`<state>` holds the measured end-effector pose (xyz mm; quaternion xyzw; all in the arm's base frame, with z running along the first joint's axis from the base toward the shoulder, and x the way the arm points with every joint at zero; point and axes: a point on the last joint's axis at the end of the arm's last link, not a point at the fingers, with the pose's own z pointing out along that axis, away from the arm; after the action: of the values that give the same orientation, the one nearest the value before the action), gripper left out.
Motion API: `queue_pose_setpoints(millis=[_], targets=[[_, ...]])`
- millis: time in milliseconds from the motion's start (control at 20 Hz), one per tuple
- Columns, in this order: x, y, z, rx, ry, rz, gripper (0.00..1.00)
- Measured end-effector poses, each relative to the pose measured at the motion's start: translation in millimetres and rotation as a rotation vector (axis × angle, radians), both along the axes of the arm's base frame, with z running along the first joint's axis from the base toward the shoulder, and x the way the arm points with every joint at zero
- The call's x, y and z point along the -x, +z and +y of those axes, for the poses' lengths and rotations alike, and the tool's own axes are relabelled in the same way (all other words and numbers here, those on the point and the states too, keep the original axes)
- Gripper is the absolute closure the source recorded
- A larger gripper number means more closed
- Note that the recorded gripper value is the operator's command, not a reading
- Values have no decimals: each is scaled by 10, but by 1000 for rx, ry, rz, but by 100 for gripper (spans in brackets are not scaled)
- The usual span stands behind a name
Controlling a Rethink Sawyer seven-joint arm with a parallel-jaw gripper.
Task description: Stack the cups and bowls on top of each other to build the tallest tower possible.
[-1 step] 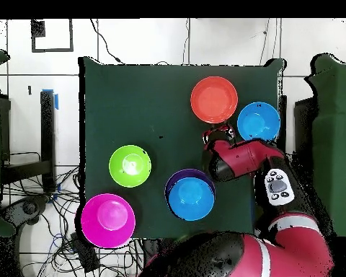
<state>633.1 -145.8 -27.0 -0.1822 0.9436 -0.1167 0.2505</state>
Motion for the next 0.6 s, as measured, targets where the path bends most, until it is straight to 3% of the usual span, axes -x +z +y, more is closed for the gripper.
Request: queue_pose_setpoints(millis=[600], targets=[[-106, 87, 35, -13, -23, 16, 0]])
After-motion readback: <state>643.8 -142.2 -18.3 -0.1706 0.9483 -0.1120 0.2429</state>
